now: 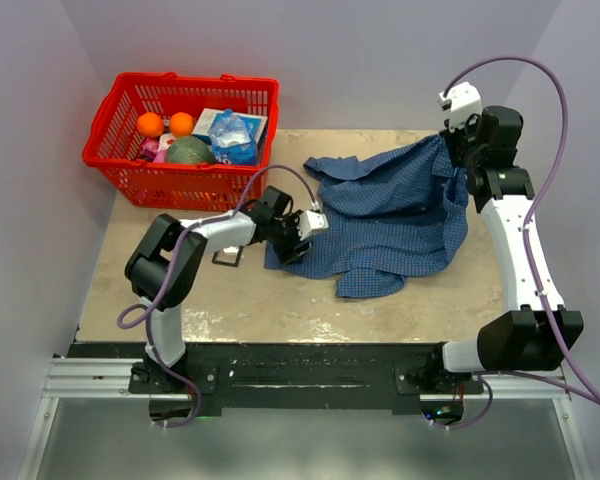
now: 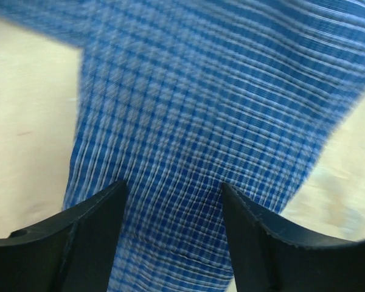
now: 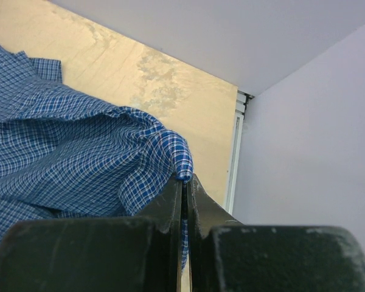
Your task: Remove the brooch from the garment
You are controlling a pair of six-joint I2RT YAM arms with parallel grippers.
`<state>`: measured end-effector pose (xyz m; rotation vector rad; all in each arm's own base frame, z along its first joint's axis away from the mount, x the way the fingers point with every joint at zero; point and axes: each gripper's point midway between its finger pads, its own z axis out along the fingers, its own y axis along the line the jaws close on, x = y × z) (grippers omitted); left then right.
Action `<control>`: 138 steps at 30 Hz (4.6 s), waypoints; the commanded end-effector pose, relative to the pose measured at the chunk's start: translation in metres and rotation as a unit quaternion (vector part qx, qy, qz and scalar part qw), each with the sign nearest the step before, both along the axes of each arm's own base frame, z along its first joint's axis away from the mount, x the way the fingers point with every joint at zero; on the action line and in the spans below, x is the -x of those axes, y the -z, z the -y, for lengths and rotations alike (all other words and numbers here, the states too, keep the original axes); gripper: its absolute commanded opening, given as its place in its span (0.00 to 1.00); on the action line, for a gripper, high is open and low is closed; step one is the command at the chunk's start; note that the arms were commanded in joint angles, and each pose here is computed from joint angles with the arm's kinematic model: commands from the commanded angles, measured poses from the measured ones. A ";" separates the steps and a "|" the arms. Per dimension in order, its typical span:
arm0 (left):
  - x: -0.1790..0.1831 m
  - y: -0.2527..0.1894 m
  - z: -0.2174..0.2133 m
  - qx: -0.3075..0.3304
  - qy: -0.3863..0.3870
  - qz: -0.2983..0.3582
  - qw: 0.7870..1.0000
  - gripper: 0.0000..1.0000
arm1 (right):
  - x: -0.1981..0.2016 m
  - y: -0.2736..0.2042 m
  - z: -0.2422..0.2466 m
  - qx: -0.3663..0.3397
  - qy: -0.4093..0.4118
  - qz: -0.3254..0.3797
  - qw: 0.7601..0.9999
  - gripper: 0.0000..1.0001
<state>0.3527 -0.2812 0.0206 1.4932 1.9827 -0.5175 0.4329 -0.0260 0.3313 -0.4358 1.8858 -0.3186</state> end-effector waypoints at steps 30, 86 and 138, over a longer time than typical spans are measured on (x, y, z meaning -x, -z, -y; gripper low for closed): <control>-0.157 -0.110 0.080 0.208 -0.094 0.120 0.966 0.91 | 0.021 -0.033 0.033 -0.035 0.059 0.050 0.996 0.00; -0.127 -0.054 0.095 0.193 0.081 0.000 0.978 0.32 | 0.003 -0.033 0.032 -0.070 0.067 0.028 0.995 0.00; -0.161 -0.062 0.157 0.233 0.038 0.094 0.967 0.49 | 0.063 -0.032 0.034 -0.072 0.084 0.019 0.994 0.00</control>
